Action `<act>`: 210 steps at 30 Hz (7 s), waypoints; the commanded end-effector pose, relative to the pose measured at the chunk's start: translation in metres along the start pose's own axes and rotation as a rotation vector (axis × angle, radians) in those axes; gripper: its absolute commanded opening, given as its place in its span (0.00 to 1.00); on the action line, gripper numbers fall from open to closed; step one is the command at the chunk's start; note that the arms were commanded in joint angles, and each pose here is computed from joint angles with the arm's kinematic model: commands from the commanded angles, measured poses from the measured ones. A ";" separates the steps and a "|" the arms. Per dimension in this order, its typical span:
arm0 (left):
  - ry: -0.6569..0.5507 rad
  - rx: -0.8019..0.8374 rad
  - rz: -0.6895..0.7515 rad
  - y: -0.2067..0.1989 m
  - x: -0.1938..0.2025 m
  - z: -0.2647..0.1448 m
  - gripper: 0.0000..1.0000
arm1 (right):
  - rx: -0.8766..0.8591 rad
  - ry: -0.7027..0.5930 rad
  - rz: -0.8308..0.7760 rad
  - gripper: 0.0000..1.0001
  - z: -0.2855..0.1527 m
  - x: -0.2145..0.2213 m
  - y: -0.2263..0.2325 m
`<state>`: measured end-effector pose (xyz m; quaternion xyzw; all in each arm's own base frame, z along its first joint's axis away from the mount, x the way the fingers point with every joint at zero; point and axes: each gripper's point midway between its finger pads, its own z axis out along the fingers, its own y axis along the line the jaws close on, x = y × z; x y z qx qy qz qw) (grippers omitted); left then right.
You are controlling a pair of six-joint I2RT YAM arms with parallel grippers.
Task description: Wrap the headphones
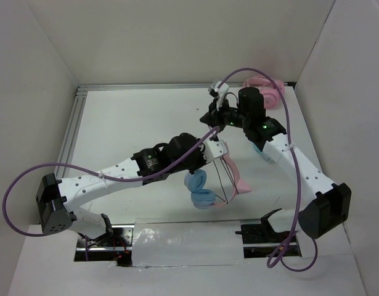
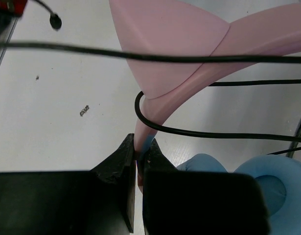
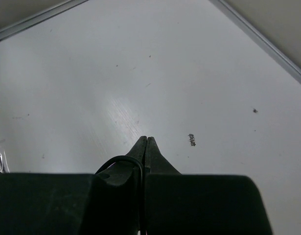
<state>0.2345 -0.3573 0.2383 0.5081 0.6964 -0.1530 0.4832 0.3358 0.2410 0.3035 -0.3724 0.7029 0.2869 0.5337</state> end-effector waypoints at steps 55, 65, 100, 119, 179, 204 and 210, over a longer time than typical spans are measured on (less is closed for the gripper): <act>-0.065 -0.500 -0.679 0.141 0.029 -0.039 0.00 | 0.375 0.073 0.703 0.00 -0.049 0.180 -0.007; 0.199 -0.576 -0.859 0.180 0.109 0.029 0.00 | 0.501 0.219 0.748 0.00 -0.042 0.212 -0.035; 0.225 -0.429 -1.288 0.284 0.155 0.172 0.00 | 0.613 0.445 1.041 0.00 0.018 0.239 -0.208; 0.257 -0.451 -1.338 0.308 0.205 0.184 0.07 | 0.533 0.444 1.055 0.08 0.055 0.244 -0.259; 0.100 -0.587 -1.070 0.329 0.101 -0.023 0.95 | 0.438 0.188 0.764 1.00 0.059 0.076 -0.198; 0.056 -0.501 -1.320 0.051 0.171 -0.156 0.99 | 0.727 -0.534 0.568 1.00 -0.192 0.098 -0.008; 0.085 -0.509 -1.300 0.053 0.171 -0.150 0.99 | 0.746 -0.475 0.580 1.00 -0.184 0.106 -0.014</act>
